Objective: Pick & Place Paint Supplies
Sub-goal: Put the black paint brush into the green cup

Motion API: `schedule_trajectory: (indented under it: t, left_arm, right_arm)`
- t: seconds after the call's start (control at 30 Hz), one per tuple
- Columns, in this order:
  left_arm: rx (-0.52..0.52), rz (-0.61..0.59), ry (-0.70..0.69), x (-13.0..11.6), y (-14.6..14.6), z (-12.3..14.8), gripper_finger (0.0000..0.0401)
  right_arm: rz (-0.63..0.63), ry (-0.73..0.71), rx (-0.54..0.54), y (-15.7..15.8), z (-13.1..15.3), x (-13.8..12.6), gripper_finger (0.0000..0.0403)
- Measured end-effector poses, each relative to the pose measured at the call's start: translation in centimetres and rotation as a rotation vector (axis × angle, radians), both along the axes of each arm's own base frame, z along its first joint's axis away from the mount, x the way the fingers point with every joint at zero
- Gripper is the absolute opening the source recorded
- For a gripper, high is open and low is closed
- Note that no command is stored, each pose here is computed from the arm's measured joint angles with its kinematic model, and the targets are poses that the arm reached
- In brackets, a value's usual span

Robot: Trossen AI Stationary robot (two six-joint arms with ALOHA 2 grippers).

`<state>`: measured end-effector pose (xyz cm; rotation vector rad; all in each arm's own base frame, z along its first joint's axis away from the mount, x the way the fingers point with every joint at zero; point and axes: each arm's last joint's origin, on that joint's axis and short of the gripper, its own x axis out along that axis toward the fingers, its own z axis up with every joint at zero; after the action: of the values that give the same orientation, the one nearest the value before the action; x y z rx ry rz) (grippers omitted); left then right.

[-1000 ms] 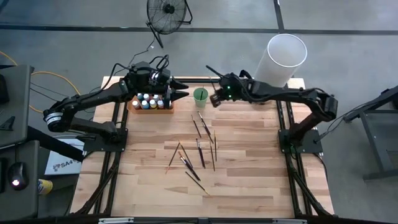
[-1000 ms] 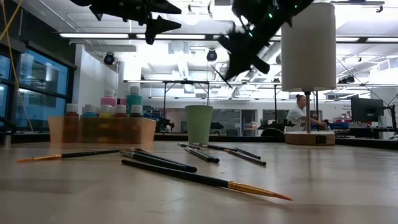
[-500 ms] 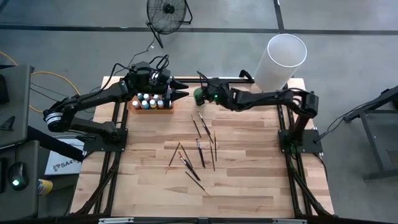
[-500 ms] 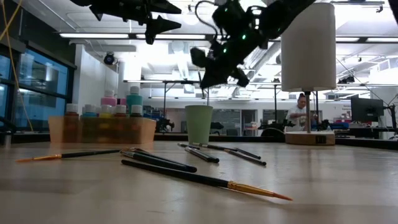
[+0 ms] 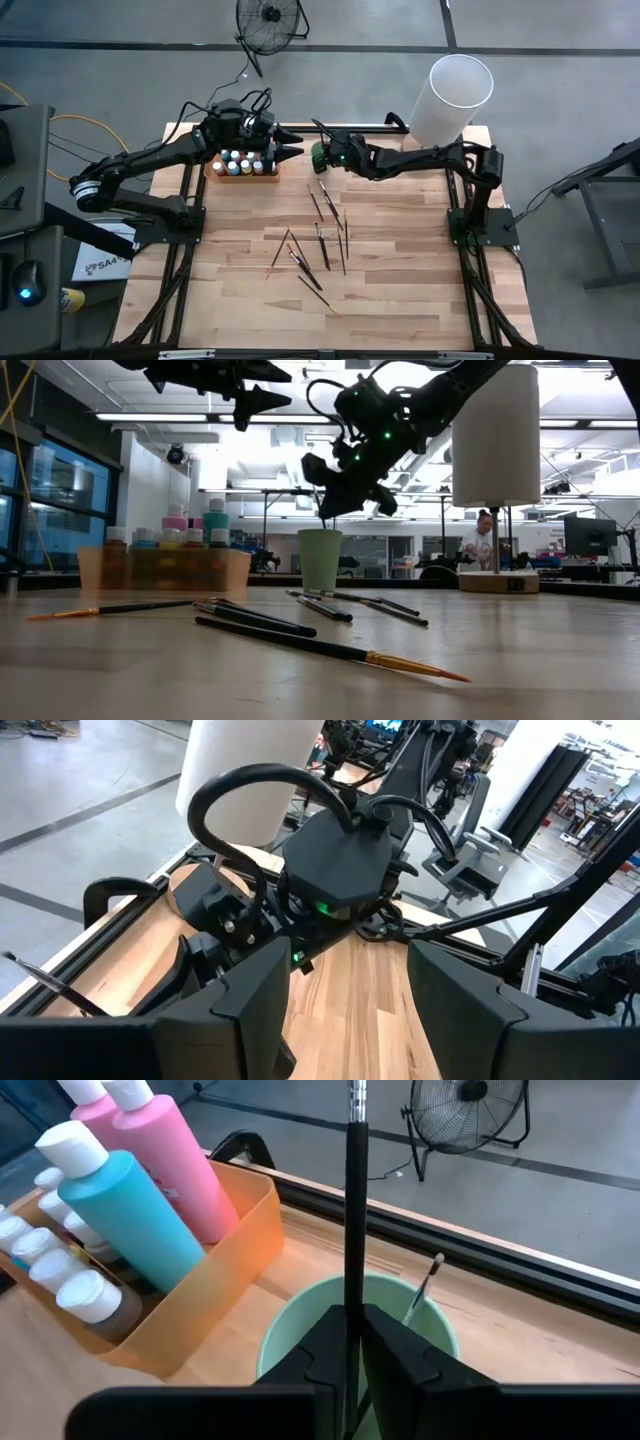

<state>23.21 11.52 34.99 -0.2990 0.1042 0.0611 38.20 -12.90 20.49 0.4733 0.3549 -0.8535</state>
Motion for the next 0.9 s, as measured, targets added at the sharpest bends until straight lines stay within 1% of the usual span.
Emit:
schedule_trajectory:
  t: [0.27, 0.4, 0.53, 0.63, 0.7, 0.73, 0.83, 0.9]
  left_arm:
    - [0.000, -0.001, 0.000, 0.0, 0.0, 0.0, 0.0200]
    - [0.000, -0.001, 0.000, 0.0, 0.0, 0.0, 0.0200]
    - [0.000, -0.001, -0.001, 0.0, 0.0, 0.0, 0.0200]
    - [0.007, -0.002, -0.012, -0.2, -0.1, 0.2, 0.0200]
    - [0.007, -0.002, -0.012, -0.3, -0.1, 0.3, 0.0200]
    - [0.009, -0.002, -0.015, -0.3, -0.2, 0.3, 0.0200]
    - [0.008, -0.002, -0.013, -0.3, -0.2, 0.3, 0.0200]
    - [0.008, -0.002, -0.013, -0.3, -0.2, 0.3, 0.0200]
  right_arm:
    - [0.004, 0.022, 0.009, 0.0, -0.2, -0.1, 0.0057]
    - [0.002, 0.024, 0.008, 0.1, -0.1, -0.2, 0.0079]
    - [0.004, 0.011, 0.005, 0.3, 1.5, -0.8, 0.0107]
    - [0.028, 0.032, 0.034, 0.9, 2.9, -1.9, 0.0126]
    - [0.046, 0.045, 0.088, 1.6, 3.9, -2.8, 0.0134]
    - [0.062, 0.049, 0.131, 1.9, 4.4, -3.4, 0.0136]
    - [0.105, 0.063, 0.297, 2.8, 5.2, -4.8, 0.0137]
    - [0.116, 0.087, 0.411, 3.5, 5.2, -5.6, 0.0134]
